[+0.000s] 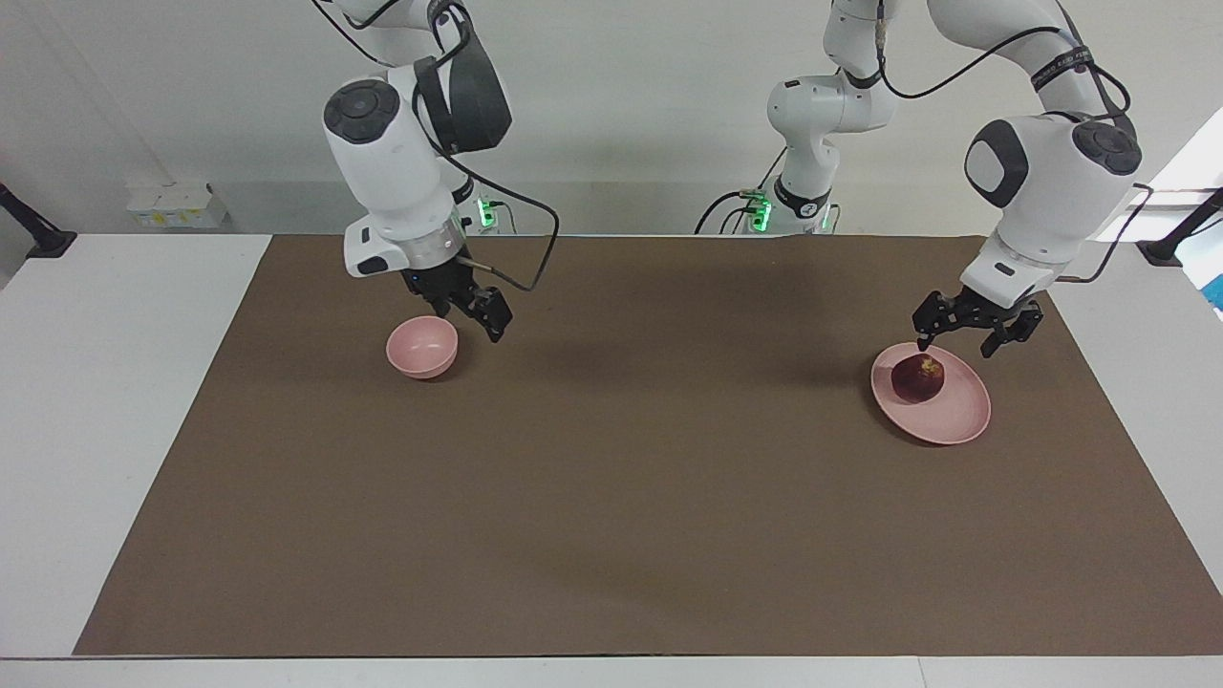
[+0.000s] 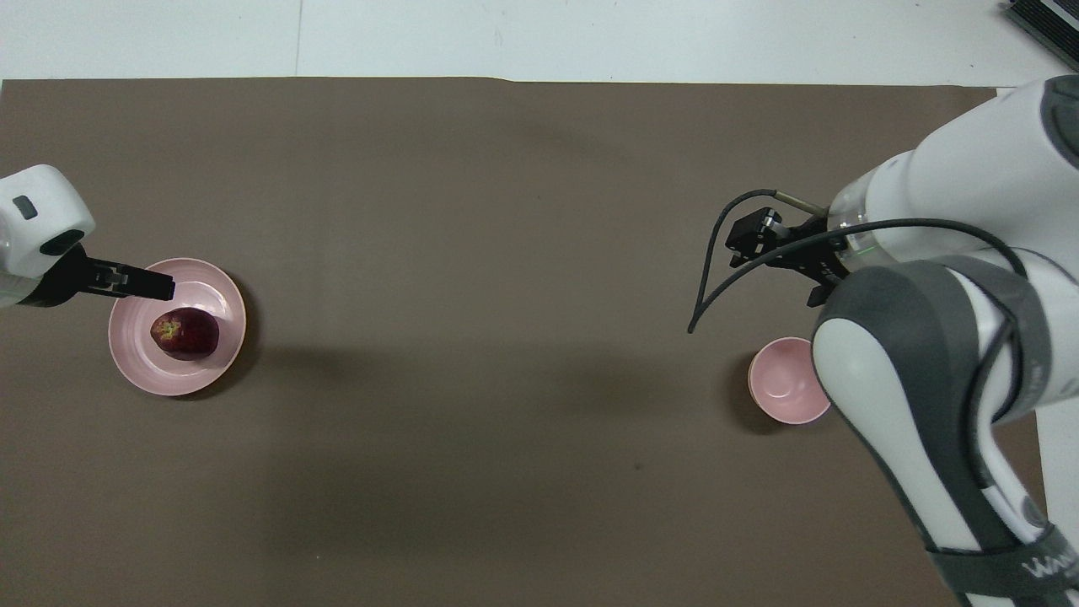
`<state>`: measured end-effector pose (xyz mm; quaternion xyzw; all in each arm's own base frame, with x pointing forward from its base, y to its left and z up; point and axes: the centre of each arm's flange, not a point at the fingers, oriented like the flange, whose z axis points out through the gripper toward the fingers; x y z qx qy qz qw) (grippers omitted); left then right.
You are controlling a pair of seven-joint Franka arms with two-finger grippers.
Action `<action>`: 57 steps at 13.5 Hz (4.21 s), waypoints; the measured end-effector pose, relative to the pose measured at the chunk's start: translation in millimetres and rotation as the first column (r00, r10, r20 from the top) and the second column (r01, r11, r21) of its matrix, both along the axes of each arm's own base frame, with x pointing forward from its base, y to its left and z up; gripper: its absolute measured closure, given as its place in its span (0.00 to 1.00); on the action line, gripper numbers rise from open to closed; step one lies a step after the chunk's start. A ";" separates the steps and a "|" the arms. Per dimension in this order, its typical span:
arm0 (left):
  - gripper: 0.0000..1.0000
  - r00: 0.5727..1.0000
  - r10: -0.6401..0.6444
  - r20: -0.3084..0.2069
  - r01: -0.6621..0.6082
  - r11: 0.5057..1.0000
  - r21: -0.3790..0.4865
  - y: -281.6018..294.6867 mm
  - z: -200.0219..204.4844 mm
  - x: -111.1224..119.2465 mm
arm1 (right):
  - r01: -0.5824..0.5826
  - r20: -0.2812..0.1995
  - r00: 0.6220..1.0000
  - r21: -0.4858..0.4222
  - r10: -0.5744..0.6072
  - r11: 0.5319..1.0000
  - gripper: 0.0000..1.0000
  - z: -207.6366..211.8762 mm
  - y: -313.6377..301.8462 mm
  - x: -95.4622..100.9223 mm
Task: Move apple from plate to bowl
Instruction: 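Lower the left gripper onto the red apple on the pink plate, then lift the apple with the left gripper while the right gripper approaches, then grasp the apple with the right gripper from the left gripper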
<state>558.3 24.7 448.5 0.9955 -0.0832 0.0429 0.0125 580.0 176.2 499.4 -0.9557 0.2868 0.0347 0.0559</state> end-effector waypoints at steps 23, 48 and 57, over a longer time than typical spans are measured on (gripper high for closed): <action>0.41 0.989 0.063 0.136 -0.056 0.997 -0.052 -21.3 -30.0 -2.3 | 0.440 -0.144 0.898 0.343 -0.416 0.830 0.00 -80.6 178.8 -27.3; 0.41 0.936 0.351 0.041 -0.294 0.838 -0.460 -251.7 -7.1 -39.0 | 0.540 -0.258 0.839 0.504 -0.479 0.674 0.00 -105.5 227.0 3.6; 0.41 0.926 0.376 0.036 -0.314 0.819 -0.481 -265.8 1.4 -26.9 | 0.531 -0.269 0.846 0.513 -0.461 0.675 0.21 -118.5 233.9 8.9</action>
